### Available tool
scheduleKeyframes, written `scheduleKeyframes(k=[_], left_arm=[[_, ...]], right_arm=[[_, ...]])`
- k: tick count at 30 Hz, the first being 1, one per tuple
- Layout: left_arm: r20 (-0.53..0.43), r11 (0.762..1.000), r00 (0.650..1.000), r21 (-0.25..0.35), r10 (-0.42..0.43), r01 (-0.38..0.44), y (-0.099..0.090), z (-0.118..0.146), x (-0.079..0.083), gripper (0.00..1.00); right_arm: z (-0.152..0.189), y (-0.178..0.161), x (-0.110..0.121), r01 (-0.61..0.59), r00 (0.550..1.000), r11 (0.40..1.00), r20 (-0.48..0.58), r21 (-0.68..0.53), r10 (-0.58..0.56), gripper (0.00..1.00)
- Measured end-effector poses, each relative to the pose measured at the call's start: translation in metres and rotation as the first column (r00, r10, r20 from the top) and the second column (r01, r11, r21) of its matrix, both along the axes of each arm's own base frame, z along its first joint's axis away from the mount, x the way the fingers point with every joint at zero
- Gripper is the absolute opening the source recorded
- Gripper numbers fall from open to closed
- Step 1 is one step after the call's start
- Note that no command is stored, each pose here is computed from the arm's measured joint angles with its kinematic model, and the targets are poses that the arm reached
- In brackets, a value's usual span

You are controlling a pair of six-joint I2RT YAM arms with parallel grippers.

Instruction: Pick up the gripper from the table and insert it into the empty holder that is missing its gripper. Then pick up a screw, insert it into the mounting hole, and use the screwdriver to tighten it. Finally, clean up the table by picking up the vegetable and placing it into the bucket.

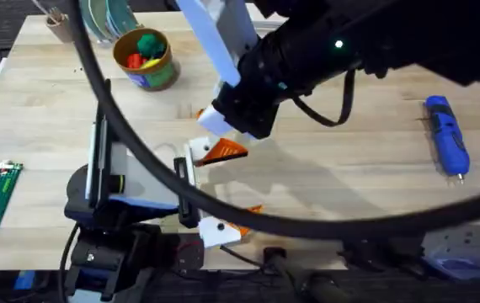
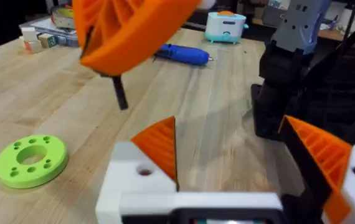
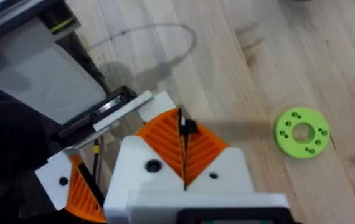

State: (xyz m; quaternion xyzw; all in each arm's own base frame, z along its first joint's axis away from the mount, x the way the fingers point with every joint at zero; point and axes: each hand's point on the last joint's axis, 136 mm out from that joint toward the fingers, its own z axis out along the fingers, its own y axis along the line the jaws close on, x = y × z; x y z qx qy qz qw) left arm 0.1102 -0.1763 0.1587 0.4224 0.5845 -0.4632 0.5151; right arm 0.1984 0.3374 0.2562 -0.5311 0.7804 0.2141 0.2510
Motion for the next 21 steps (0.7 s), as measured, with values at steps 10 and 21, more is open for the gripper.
scheduleKeyframes(k=[10, 21], left_arm=[[0.000, 1.000, 1.000, 0.000, 0.000, 0.000, 0.000, 0.000, 0.000, 0.993], [0.000, 1.000, 1.000, 0.000, 0.000, 0.000, 0.000, 0.000, 0.000, 0.993]], right_arm=[[-0.010, 0.009, -0.017, -0.051, 0.999, 0.998, -0.021, -0.030, 0.050, 0.008], [-0.023, 0.011, -0.012, -0.034, 0.999, 0.996, 0.001, -0.085, 0.034, 0.008]])
